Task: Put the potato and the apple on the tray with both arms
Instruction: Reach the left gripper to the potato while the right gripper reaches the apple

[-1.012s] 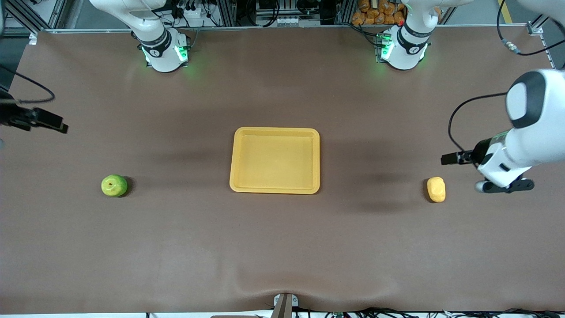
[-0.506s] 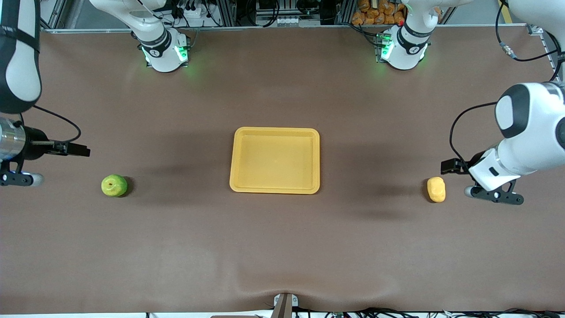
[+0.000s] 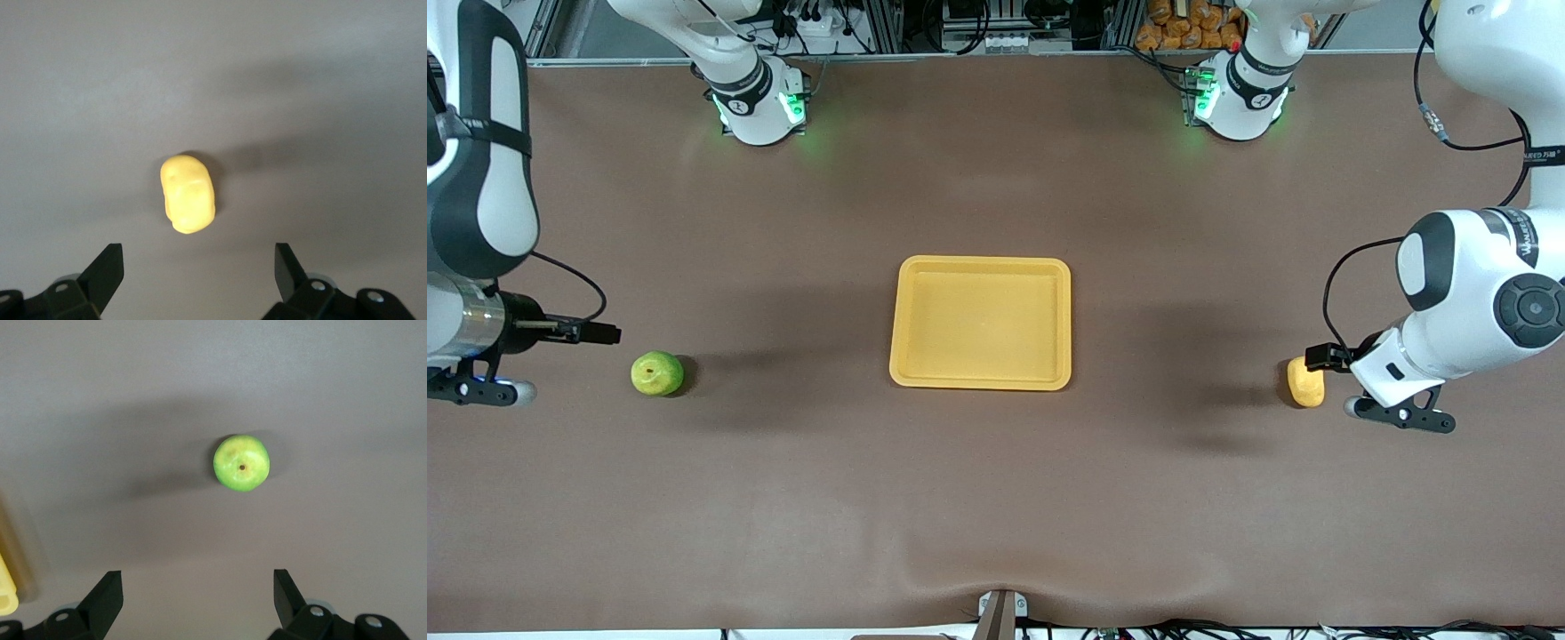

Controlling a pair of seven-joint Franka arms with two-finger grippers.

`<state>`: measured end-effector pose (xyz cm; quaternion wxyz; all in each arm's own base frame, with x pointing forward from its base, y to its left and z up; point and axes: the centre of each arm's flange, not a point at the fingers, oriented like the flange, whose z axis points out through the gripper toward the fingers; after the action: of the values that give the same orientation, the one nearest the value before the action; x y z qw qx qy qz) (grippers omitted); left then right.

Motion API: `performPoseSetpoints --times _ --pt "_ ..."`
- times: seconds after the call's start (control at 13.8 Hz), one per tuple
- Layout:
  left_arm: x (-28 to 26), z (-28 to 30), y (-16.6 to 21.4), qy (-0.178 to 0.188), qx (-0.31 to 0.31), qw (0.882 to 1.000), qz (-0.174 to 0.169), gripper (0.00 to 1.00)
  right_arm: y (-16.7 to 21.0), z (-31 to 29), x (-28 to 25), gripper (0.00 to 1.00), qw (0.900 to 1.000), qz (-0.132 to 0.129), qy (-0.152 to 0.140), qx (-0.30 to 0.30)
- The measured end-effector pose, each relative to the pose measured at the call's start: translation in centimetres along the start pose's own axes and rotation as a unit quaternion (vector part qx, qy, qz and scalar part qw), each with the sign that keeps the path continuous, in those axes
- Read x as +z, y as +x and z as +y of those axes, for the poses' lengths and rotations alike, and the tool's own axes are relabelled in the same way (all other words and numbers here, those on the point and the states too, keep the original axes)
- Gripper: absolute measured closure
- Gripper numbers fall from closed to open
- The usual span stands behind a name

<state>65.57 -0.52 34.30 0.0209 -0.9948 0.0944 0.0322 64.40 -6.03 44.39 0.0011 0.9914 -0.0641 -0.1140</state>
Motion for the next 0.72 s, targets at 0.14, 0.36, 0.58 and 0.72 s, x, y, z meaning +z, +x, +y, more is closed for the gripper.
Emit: performPoseSetpoints --times 0.14,0.36,0.58,0.72 --pt "1.9 -0.6 0.4 -0.001 -0.016 1.000 0.003 0.00 0.8 0.6 2.0 0.00 1.000 -0.003 -0.001 0.005" --pt "5.4 -0.5 1.4 -0.002 -0.030 0.999 0.014 0.00 1.8 0.8 4.6 0.00 1.000 -0.011 -0.002 0.003" --pt "8.8 0.1 1.7 -0.005 -0.040 0.999 0.008 0.00 2.9 1.5 6.9 0.00 1.000 -0.016 -0.003 -0.022" --pt "10.4 0.0 1.5 -0.006 -0.049 0.999 0.013 0.00 3.8 2.9 8.8 0.00 0.999 -0.017 -0.002 -0.030"
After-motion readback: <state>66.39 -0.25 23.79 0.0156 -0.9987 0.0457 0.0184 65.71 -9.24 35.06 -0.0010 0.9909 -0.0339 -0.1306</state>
